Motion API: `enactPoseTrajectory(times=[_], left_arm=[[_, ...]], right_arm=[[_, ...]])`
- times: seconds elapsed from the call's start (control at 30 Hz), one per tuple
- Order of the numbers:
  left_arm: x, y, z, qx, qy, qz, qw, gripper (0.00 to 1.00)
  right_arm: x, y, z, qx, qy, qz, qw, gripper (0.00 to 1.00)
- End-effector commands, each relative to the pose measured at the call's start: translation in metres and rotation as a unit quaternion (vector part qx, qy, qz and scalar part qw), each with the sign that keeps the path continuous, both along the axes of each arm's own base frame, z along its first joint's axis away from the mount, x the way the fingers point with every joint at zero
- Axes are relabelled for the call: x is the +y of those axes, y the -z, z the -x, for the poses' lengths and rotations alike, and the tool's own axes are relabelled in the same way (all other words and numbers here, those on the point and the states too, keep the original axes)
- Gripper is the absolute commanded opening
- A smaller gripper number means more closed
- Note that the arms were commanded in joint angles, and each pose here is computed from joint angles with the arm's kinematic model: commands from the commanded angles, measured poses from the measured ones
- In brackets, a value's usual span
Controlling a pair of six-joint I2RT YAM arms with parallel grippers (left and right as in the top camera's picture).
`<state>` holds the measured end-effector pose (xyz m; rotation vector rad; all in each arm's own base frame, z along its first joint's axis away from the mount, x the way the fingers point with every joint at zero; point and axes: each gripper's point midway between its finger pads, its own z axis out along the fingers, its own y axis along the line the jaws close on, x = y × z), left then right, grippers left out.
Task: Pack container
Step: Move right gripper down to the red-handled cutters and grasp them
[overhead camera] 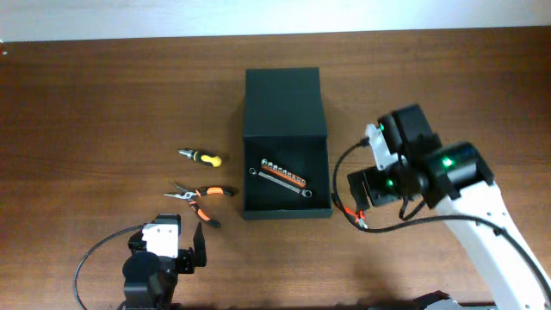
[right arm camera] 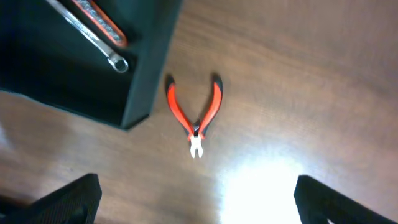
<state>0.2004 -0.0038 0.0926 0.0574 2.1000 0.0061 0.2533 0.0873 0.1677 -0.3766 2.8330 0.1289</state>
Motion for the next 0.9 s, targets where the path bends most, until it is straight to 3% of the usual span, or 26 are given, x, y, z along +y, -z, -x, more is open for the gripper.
enactPoseTrajectory(times=[0.0, 0.2, 0.43, 0.7, 0.87], left_arm=[[0.003, -0.001, -0.001, -0.005, -0.003, -0.009, 1.000, 0.99], [0.003, -0.001, -0.001, -0.005, -0.003, -0.009, 1.000, 0.99], [0.003, -0.001, -0.001, -0.005, -0.003, -0.009, 1.000, 0.99], [0.003, -0.001, -0.001, -0.005, -0.003, -0.009, 1.000, 0.99], [0.003, -0.001, -0.001, -0.005, -0.003, -0.009, 1.000, 0.99]], right_arm=[[0.003, 0.020, 0.004, 0.017, 0.025, -0.030, 0.999, 0.99], [0.004, 0.053, -0.005, 0.028, 0.029, -0.028, 0.999, 0.99], [-0.009, 0.092, -0.020, 0.065, 0.118, 0.016, 0.991, 0.99], [-0.013, 0.144, -0.008, 0.157, 0.126, 0.054, 0.978, 0.98], [-0.013, 0.153, -0.007, 0.169, 0.136, 0.058, 0.974, 0.97]])
